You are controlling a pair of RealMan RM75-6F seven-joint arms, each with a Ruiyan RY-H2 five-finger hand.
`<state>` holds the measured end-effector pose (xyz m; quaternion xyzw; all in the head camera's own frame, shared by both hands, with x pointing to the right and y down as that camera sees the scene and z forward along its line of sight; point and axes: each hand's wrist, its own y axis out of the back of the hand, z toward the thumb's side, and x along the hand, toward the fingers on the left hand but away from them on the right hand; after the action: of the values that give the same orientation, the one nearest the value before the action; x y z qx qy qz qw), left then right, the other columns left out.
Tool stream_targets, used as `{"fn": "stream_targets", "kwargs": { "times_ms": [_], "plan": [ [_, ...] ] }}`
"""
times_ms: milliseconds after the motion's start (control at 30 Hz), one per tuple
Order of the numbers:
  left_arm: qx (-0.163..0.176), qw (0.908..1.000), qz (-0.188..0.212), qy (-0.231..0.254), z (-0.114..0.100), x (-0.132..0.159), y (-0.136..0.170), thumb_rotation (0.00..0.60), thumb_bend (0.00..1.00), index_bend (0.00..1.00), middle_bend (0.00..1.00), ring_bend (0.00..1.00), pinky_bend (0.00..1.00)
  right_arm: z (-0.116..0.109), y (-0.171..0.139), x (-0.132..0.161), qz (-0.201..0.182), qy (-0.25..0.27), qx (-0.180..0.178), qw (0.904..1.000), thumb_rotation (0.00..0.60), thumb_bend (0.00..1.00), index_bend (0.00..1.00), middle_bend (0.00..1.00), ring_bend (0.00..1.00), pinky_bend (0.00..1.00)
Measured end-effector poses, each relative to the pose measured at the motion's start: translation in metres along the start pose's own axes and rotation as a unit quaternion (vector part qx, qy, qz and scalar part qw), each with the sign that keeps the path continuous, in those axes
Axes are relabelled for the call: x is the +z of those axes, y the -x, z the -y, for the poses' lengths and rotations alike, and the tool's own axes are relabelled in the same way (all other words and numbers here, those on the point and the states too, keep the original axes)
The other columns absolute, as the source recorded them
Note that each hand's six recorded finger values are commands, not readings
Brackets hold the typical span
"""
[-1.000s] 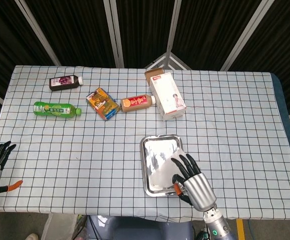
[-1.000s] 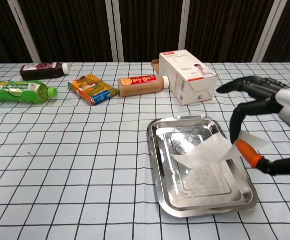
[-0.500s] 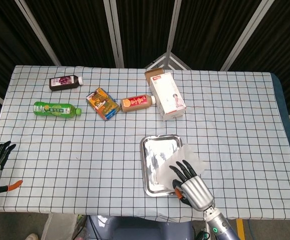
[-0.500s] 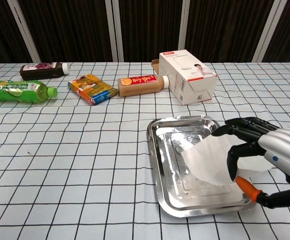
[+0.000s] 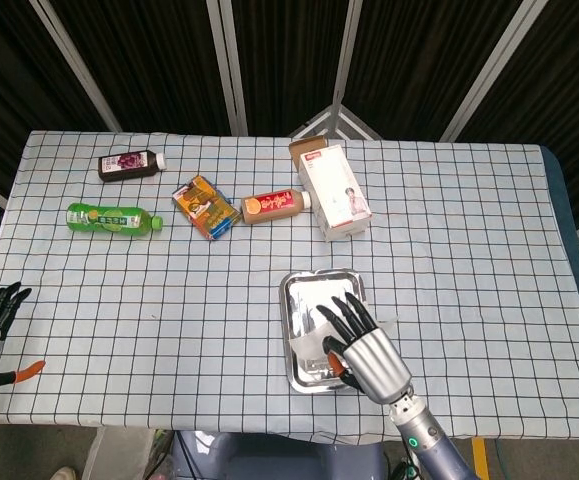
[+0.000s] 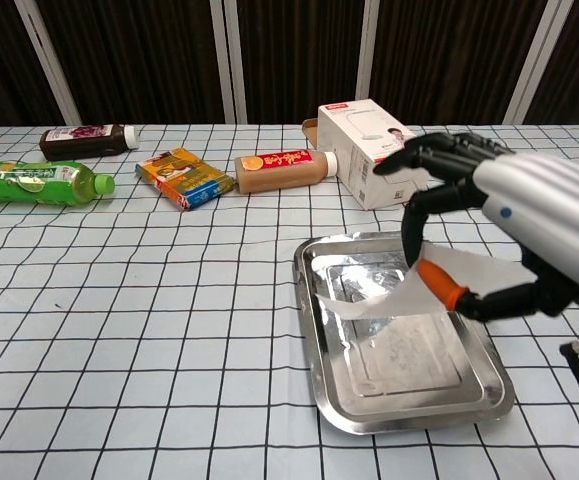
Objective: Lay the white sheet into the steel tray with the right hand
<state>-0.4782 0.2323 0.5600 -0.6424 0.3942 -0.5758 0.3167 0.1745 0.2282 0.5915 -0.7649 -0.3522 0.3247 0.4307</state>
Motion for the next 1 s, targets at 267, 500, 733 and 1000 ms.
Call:
{"fn": "stream_targets", "kwargs": {
  "times_ms": [267,500,733,1000],
  "plan": [
    [-0.001,1.0000,0.001,-0.001,0.001,0.001,0.000,0.600,0.00,0.00,0.00,0.00,0.00,-0.020,0.017,0.024,-0.019,0.039,-0.022,0.9988,0.600,0.56,0.64,0.17,0.00,0.00],
    [-0.003,1.0000,0.001,0.000,0.001,0.001,0.000,0.600,0.00,0.00,0.00,0.00,0.00,-0.022,0.022,0.051,-0.051,0.057,-0.031,0.9966,0.600,0.56,0.64,0.18,0.00,0.00],
    [-0.003,1.0000,0.001,0.000,0.001,0.001,0.000,0.600,0.00,0.00,0.00,0.00,0.00,-0.014,0.017,0.051,-0.042,0.068,-0.021,0.9966,0.600,0.55,0.64,0.17,0.00,0.00],
    [-0.003,1.0000,0.003,-0.001,0.002,0.002,0.000,0.600,0.00,0.00,0.00,0.00,0.00,0.018,-0.003,0.017,0.010,0.052,0.031,0.9981,0.600,0.56,0.64,0.17,0.00,0.00]
  ]
}}
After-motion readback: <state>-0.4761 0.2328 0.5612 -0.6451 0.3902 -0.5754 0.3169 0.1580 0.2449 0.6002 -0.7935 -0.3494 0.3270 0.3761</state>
